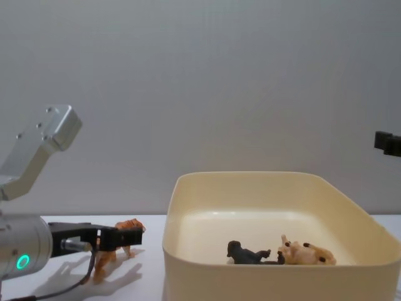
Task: Pick up the toy alternately with two hands and place it into the central storage box.
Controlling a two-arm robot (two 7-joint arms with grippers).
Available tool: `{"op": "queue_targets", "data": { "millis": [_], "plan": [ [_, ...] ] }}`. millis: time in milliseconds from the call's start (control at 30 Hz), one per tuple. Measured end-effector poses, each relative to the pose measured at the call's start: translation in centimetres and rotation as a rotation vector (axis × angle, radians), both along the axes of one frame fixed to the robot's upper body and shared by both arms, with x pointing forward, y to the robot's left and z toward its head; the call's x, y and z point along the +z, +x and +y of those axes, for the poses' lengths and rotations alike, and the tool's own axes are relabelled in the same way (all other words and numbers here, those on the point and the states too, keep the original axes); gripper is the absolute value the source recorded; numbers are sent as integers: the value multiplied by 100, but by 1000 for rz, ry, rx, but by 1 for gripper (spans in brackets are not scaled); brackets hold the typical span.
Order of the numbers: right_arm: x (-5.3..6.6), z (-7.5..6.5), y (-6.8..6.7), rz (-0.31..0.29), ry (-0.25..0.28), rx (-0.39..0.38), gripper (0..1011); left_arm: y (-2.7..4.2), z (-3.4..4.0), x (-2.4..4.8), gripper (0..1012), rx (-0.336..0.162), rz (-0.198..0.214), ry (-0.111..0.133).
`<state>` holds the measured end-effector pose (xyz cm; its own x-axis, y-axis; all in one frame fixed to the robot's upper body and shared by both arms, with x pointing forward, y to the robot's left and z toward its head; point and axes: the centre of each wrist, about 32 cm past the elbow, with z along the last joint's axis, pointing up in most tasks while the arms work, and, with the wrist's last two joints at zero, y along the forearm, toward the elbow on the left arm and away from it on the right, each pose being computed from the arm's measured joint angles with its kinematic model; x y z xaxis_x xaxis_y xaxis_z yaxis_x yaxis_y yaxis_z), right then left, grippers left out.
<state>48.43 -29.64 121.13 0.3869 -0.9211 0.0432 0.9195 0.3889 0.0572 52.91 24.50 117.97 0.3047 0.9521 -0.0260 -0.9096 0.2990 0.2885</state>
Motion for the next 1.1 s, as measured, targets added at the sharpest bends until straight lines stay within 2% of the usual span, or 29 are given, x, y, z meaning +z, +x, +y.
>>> {"op": "queue_targets", "data": {
  "millis": [200, 300, 500, 533, 667, 700, 867, 967, 1100],
  "plan": [
    [0, 0, 0, 0, 0, 0, 1001, 21, 3, -31, 1001, -18, 26, -13],
    [0, 0, 0, 0, 0, 0, 1001, 28, 1, -45, 961, -26, 37, -19],
    [0, 0, 0, 0, 0, 0, 1001, 34, -1, -60, 808, -35, 48, -24],
    [0, 0, 0, 0, 0, 0, 1001, 35, -1, -63, 746, -36, 51, -25],
    [0, 0, 0, 0, 0, 0, 1001, 37, -2, -68, 673, -39, 55, -27],
    [0, 0, 0, 0, 0, 0, 1001, 37, -2, -71, 618, -40, 57, -28],
    [0, 0, 0, 0, 0, 0, 1001, 39, -3, -76, 474, -42, 60, -30],
    [0, 0, 0, 0, 0, 0, 1001, 39, -8, -74, 339, -41, 59, -30],
    [0, 0, 0, 0, 0, 0, 1001, 37, -25, -49, 294, -31, 49, -25]
  ]
}}
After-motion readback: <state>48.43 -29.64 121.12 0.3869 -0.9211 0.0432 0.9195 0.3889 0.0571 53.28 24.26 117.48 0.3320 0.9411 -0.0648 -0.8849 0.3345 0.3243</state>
